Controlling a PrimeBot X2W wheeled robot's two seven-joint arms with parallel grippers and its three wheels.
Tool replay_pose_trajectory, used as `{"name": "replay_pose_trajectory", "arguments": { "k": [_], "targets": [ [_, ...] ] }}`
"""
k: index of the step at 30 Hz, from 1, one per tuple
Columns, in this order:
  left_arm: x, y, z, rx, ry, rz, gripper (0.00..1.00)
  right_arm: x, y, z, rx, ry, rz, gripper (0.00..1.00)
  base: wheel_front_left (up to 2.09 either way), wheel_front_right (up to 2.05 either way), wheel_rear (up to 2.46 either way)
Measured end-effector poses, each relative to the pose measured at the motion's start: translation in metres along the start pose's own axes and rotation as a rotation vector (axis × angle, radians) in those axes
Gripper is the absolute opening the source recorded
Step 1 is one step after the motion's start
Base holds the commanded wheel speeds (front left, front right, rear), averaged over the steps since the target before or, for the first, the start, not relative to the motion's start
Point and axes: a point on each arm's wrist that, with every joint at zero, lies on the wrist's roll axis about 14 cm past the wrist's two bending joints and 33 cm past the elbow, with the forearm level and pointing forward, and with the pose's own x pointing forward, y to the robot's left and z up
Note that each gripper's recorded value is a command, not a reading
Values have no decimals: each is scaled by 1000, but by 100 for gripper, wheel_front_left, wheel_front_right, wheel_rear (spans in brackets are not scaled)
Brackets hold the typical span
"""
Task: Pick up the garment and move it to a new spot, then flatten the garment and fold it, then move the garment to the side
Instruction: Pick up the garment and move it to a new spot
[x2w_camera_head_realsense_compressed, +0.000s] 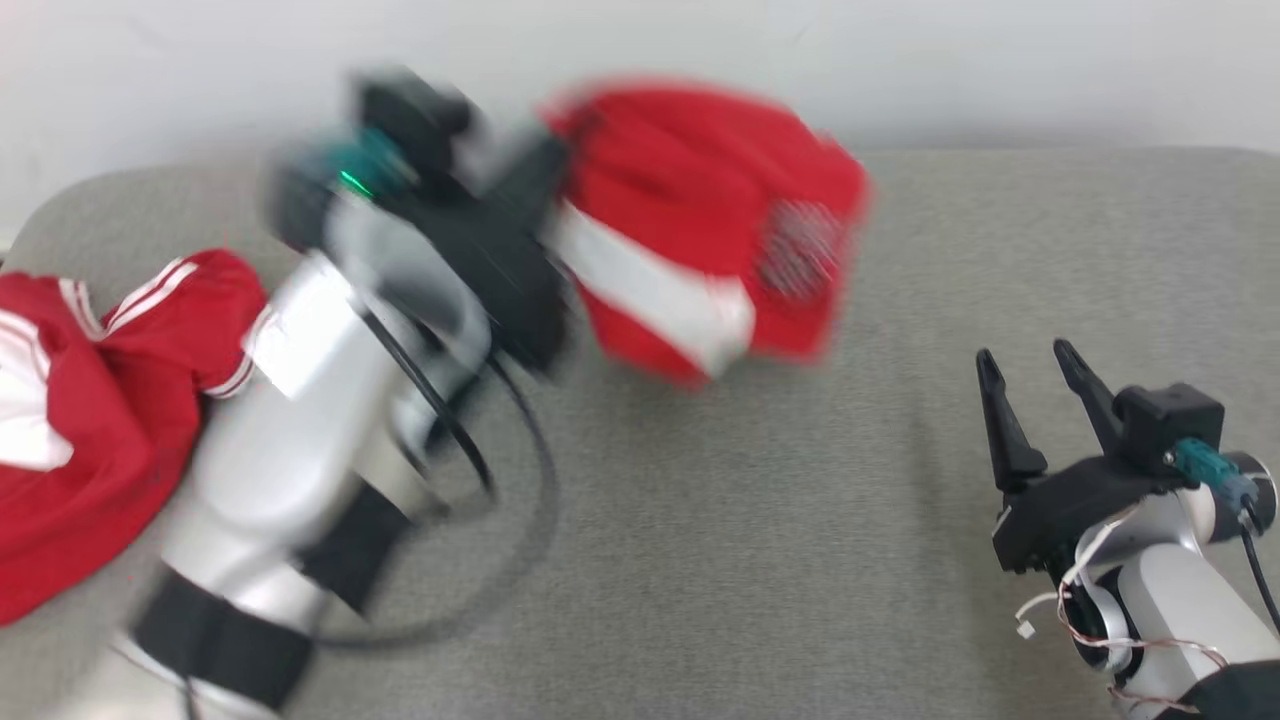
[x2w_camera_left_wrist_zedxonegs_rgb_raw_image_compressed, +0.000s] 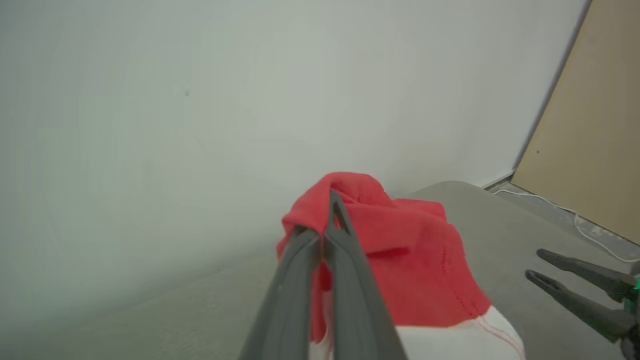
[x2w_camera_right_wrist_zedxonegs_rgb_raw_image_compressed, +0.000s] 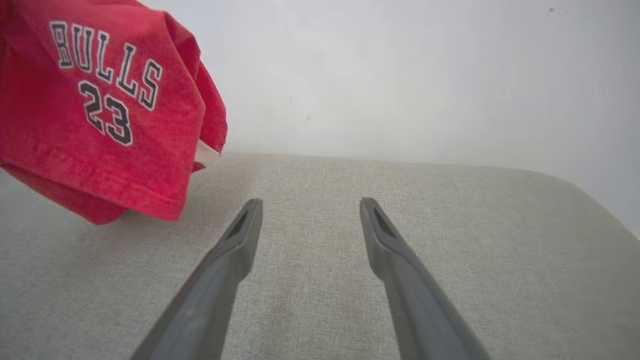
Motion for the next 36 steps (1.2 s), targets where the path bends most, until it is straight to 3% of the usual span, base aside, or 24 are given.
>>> {"name": "replay_pose_trajectory", "arguments": {
  "k": [6,12,18,19,20,27,36],
  "targets": [
    [-7,-84,-40,-179,51,-169,0,-19,-20,4,7,-21,-57,100,0,0,0],
    [-39,-124,-124,-315,249,-202,0,-27,-37,4,10,-27,-104,100,0,0,0],
    [-63,-153,-161,-398,356,-232,0,-27,-33,5,13,-34,-98,100,0,0,0],
    [-68,-157,-167,-398,376,-236,32,-27,-31,5,15,-35,-93,100,0,0,0],
    [-71,-160,-170,-397,387,-241,100,-27,-30,7,16,-38,-91,100,0,0,0],
    [-66,-167,-136,-416,290,-275,100,-28,-26,15,14,-59,-83,100,0,0,0],
    [-50,-138,-94,-405,138,-221,100,-35,-25,10,36,-56,-90,100,0,0,0]
  ]
}}
